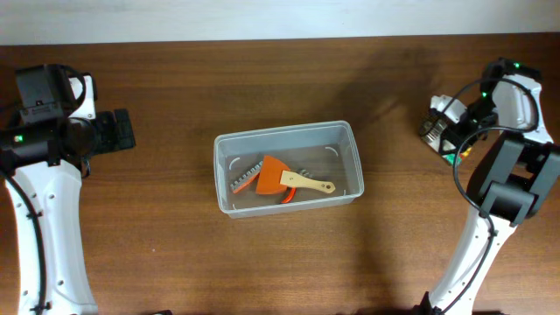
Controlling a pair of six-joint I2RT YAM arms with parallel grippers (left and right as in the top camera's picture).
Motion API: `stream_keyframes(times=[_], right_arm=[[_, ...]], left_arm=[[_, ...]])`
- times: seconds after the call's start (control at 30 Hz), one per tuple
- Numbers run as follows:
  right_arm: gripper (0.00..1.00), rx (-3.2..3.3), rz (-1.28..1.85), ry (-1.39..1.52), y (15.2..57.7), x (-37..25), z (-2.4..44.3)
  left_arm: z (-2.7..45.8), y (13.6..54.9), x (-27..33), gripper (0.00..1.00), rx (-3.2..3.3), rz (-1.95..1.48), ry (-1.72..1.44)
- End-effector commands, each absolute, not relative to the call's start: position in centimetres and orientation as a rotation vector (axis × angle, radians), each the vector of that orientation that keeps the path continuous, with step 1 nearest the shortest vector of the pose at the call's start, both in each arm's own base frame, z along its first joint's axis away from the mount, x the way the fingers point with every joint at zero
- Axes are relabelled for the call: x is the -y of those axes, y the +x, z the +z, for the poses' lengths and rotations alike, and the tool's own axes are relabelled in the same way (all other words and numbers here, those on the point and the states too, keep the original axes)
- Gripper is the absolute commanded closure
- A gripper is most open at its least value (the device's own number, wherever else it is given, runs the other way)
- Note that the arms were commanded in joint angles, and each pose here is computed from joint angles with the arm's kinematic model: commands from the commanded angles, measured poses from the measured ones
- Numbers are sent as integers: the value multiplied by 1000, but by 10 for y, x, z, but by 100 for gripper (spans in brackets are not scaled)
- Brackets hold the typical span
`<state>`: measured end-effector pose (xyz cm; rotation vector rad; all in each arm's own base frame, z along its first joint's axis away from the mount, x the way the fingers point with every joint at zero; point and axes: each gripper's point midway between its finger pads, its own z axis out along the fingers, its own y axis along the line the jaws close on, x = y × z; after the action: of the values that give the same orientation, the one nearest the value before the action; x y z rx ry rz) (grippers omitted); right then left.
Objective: Pack container
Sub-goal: 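Carry the pen pack with the right gripper over the container and lower it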
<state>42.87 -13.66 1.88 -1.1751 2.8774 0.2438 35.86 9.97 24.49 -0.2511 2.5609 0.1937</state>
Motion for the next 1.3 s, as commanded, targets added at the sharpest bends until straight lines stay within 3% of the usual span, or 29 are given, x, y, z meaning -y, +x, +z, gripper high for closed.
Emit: stream_keyframes(times=[0.0, 0.27, 0.47, 0.8, 1.27], right_arm=[[96, -2718, 161, -1117, 448, 106, 97], [96, -2452, -35, -1182, 443, 39, 222], [96, -2161, 4, -1514, 399, -85, 280], [96, -1943, 175, -2076, 332, -217, 231], [96, -2148, 306, -2301, 339, -228, 85]], left_arm=[[252, 355, -101, 1, -2542, 205, -262], [251, 353, -100, 1, -2550, 203, -262], [251, 353, -100, 1, -2550, 203, -262], [250, 352, -100, 1, -2565, 219, -204], [250, 354, -95, 1, -2560, 181, -192]])
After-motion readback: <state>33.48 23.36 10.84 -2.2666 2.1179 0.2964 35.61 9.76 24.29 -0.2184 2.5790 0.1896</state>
